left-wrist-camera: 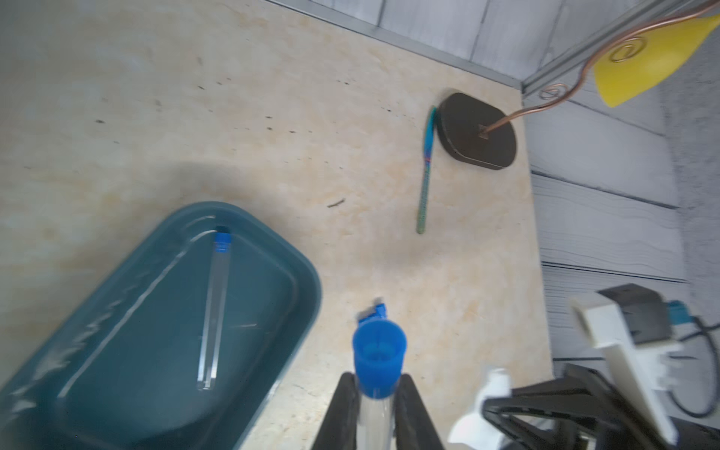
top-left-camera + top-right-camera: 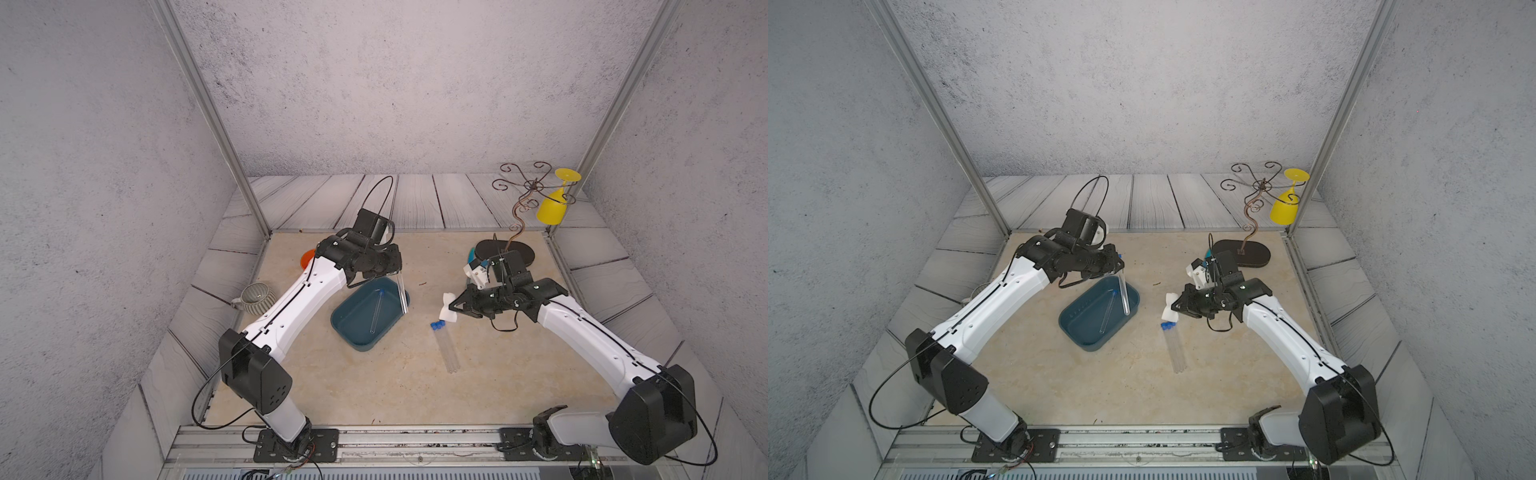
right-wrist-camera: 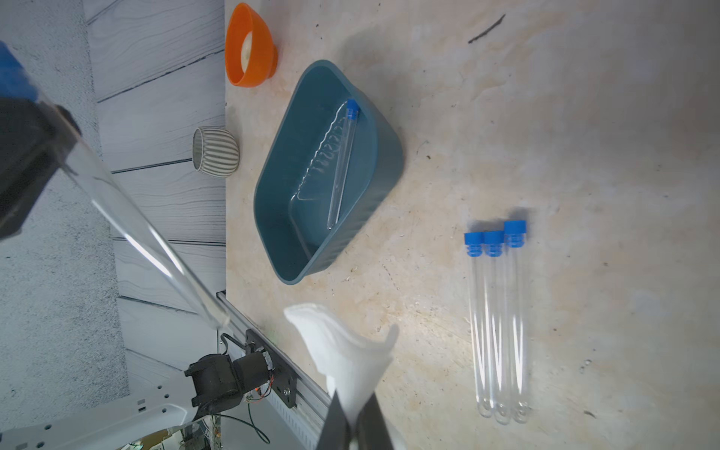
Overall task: Wipe the exteriors of test tubes
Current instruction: Place the test tube in the storage box.
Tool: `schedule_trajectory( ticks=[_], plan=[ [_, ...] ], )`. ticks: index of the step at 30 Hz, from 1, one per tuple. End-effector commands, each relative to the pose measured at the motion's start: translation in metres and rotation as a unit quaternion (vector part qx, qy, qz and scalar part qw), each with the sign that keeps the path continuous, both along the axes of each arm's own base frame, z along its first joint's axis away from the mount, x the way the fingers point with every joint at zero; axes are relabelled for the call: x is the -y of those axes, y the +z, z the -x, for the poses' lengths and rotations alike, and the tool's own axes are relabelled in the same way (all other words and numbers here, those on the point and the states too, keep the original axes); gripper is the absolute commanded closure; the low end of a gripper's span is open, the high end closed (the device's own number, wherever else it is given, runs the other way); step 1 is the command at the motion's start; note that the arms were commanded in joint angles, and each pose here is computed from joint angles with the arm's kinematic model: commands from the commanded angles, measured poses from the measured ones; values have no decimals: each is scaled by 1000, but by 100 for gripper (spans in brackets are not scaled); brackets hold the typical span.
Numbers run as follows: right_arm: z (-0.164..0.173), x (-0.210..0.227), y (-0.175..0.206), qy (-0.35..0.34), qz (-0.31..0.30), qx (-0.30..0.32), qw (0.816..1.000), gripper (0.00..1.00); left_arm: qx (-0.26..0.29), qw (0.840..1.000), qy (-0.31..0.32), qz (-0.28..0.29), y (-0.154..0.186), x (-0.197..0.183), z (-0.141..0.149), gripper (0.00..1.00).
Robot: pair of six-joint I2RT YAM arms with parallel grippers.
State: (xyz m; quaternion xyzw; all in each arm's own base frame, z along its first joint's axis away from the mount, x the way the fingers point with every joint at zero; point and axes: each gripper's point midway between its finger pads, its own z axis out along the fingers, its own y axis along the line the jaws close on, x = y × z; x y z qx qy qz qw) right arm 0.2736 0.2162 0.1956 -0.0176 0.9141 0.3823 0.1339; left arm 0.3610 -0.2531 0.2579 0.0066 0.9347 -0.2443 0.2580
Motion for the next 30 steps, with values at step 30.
schedule_trajectory(
  ticks=[30],
  plan=[
    [37, 31, -17, 23, 65, -50, 996, 93, -63, 945, -56, -317, -201, -87, -50, 87]
  ],
)
